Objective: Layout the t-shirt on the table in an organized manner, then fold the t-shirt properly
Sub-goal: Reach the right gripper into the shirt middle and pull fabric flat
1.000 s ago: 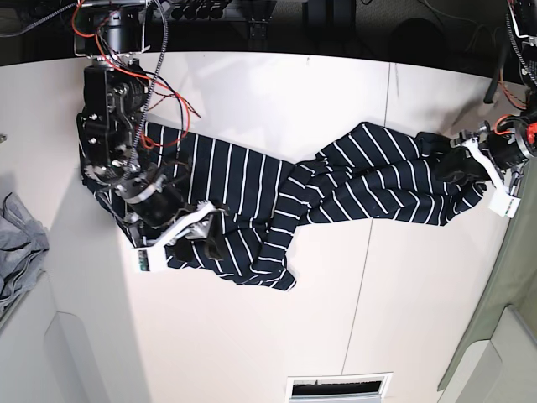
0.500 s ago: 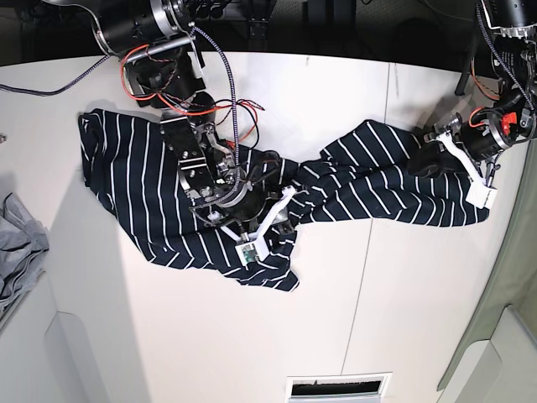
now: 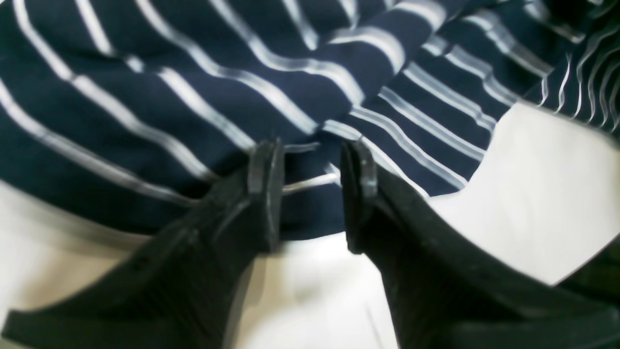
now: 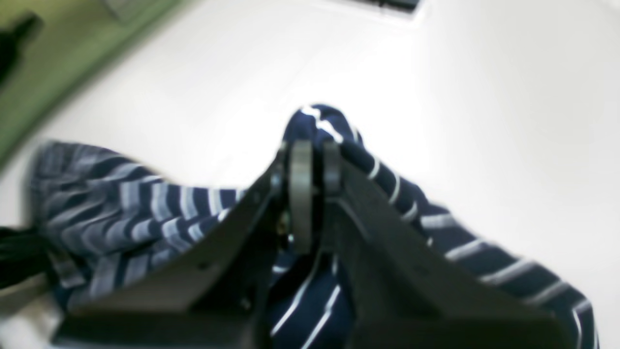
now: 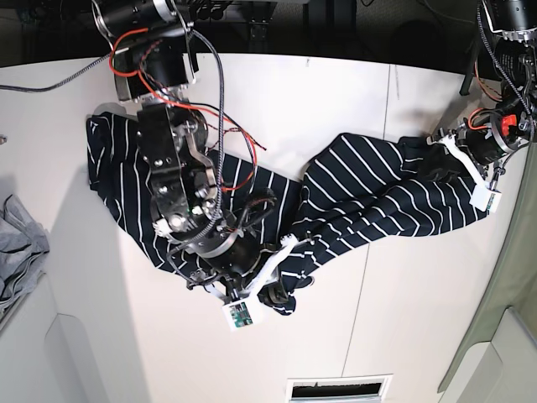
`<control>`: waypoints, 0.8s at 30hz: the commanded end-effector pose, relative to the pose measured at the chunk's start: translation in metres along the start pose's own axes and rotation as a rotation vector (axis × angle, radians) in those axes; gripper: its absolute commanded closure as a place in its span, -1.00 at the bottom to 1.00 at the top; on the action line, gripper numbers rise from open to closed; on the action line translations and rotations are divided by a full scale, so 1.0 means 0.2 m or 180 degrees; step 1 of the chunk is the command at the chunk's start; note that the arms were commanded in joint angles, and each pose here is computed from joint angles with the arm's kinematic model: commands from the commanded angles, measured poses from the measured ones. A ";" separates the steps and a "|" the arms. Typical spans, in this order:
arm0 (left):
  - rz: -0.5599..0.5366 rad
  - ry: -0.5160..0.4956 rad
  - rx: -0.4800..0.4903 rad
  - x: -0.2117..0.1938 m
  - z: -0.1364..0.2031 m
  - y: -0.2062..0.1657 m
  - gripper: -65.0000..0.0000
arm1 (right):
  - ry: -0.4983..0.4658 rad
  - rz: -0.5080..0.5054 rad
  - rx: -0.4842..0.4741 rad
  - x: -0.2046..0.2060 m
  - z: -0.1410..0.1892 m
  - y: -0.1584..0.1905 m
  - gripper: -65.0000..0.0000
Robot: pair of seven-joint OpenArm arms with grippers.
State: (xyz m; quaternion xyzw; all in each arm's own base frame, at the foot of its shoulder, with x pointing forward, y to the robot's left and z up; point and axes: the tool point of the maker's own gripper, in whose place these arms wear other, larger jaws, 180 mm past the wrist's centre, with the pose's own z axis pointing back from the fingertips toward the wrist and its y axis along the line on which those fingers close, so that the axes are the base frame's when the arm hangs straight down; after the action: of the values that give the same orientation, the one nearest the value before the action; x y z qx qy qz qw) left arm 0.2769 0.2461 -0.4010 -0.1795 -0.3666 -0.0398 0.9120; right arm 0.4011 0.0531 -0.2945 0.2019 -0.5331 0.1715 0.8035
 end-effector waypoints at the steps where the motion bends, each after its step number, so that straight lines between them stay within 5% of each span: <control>1: -0.0096 -0.0139 -0.0001 0.09 0.03 0.02 0.30 | -0.0194 -0.0036 0.0095 0.09 0.07 0.04 1.00; 5: -0.0181 -0.0109 0.0068 0.11 0.07 0.07 0.30 | -0.0057 -0.0183 0.0309 -0.04 0.37 0.17 1.00; 11: -0.0185 -0.0132 0.0057 0.14 0.09 0.09 0.30 | 0.0700 -0.0293 0.0215 -0.55 0.60 0.19 1.00; 14: -0.0162 -0.0158 0.0031 0.14 0.09 0.08 0.30 | 0.0862 -0.0280 0.0166 -0.65 0.64 0.20 0.22; 16: -0.0159 -0.0148 0.0029 0.14 0.09 0.08 0.30 | 0.0736 -0.0302 0.0119 -0.62 0.64 0.18 -0.08; 24: -0.0131 -0.0046 0.0004 0.10 0.09 0.07 0.30 | -0.0041 -0.0200 -0.0303 -0.25 0.49 0.00 -0.10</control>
State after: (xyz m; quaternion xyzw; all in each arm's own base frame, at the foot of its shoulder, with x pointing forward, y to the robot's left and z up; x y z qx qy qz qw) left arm 0.2750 0.2630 -0.3923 -0.1732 -0.3569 -0.0479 0.9167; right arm 0.2990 -0.0022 -0.3204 0.1731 -0.5181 0.1247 0.8283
